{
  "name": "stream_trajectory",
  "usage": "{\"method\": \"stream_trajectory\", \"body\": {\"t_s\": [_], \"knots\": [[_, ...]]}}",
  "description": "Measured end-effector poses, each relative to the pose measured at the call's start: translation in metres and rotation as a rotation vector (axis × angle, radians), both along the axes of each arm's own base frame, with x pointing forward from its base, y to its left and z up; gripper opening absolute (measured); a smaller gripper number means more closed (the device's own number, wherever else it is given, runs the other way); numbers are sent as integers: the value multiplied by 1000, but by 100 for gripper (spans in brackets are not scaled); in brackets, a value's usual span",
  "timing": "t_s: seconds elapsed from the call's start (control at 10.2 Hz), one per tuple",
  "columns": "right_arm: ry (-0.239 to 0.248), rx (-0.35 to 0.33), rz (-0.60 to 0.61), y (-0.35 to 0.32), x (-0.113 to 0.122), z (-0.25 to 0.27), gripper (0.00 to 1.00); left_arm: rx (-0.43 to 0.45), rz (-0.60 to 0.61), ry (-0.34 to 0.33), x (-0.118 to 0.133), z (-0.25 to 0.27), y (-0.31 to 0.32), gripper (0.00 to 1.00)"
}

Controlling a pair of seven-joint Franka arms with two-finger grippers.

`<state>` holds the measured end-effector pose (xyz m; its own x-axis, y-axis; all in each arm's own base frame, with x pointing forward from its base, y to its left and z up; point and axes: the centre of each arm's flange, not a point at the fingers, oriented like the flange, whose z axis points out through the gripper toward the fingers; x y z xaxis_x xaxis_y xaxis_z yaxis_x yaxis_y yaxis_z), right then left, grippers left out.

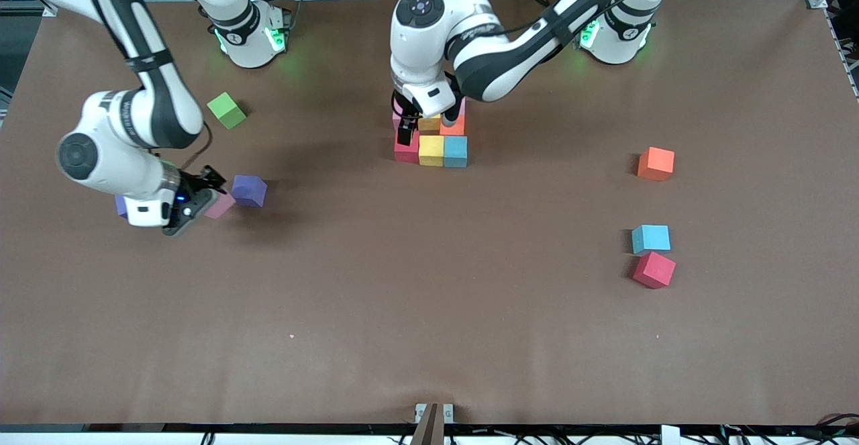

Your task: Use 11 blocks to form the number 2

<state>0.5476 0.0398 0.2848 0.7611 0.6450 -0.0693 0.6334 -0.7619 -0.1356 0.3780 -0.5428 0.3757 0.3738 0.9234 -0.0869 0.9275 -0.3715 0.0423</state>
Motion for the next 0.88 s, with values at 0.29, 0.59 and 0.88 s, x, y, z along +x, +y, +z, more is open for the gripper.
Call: {"method": "stream_trajectory", "body": {"t_s": [0.29, 0.59, 0.88], "knots": [[3, -23, -178, 91, -7, 8, 62, 32, -330, -47, 56, -1, 57, 100], [16, -14, -328, 169, -22, 16, 62, 99, -719, 8, 92, -30, 124, 100], [-14, -10, -455, 237, -34, 4, 62, 115, -1077, 136, 134, -47, 214, 100]]}}
